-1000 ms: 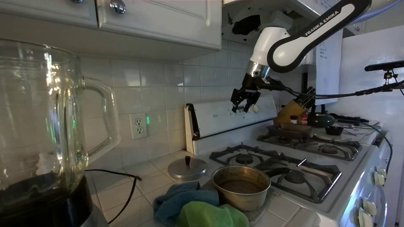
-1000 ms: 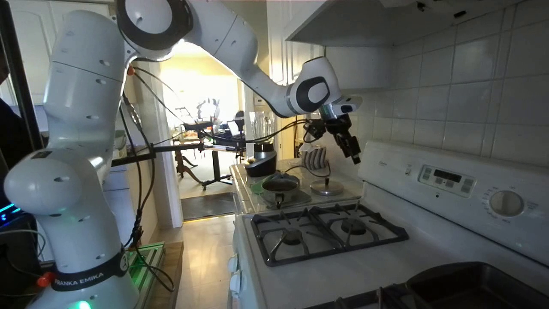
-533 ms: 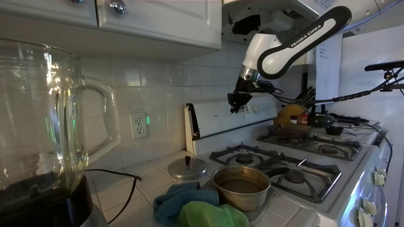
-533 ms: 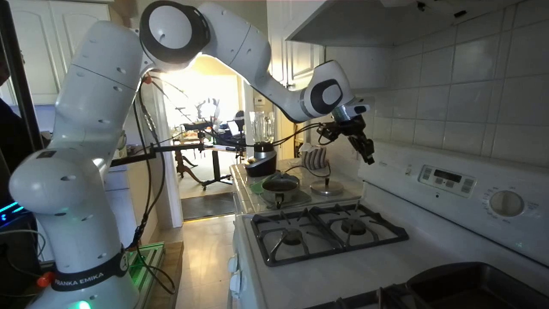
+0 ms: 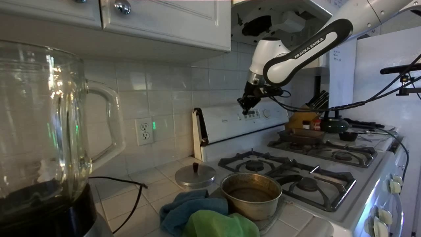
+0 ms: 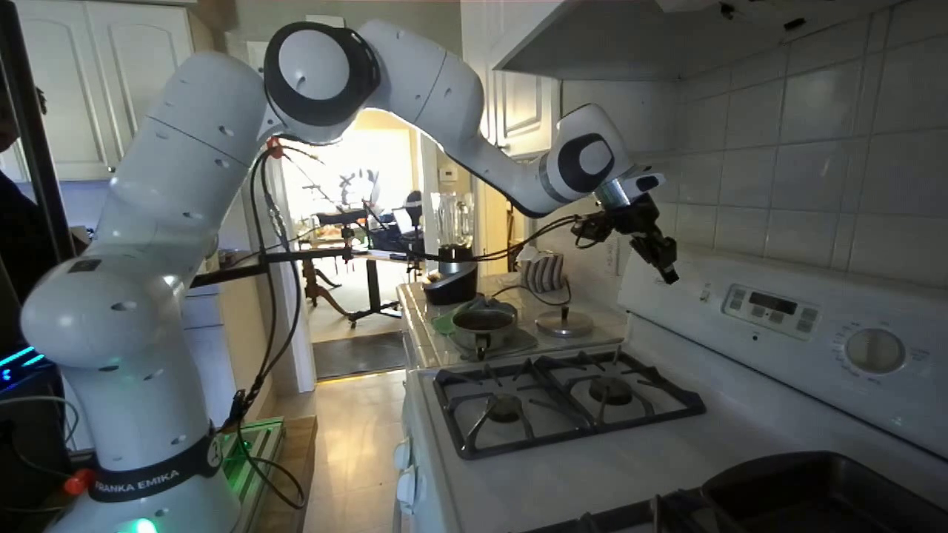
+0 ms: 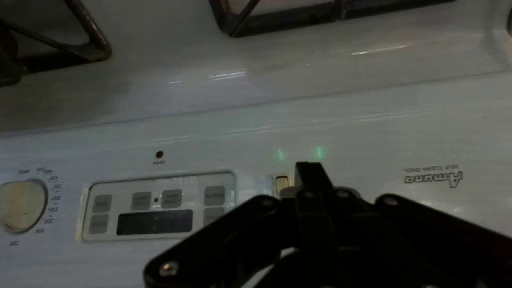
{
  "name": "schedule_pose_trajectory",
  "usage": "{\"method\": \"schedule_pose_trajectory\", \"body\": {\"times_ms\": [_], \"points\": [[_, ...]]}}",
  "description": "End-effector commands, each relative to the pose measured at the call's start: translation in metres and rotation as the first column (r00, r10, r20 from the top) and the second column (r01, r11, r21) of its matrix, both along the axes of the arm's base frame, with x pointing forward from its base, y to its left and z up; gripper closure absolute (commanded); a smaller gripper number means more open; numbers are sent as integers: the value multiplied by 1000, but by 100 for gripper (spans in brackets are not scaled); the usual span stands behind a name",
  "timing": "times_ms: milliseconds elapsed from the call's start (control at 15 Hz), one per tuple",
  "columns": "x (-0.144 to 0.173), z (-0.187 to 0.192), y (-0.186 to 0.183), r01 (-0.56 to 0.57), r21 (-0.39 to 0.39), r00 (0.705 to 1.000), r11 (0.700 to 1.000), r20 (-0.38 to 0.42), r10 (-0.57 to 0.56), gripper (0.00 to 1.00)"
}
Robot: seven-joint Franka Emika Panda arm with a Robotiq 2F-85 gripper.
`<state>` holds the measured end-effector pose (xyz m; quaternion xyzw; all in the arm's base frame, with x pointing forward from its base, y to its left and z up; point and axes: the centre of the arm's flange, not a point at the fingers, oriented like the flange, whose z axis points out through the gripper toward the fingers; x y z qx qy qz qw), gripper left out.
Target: Flip a switch on the stove
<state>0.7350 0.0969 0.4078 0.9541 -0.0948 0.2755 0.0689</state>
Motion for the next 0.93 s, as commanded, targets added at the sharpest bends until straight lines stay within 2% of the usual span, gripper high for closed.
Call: {"method": "schedule_pose_trajectory", "body": {"times_ms": [0,867], "points": [[24,1,0,37,-55,999,998,4,-36,100],[48,-25,-10,59,-78,997,995,-39,-62,100]]}}
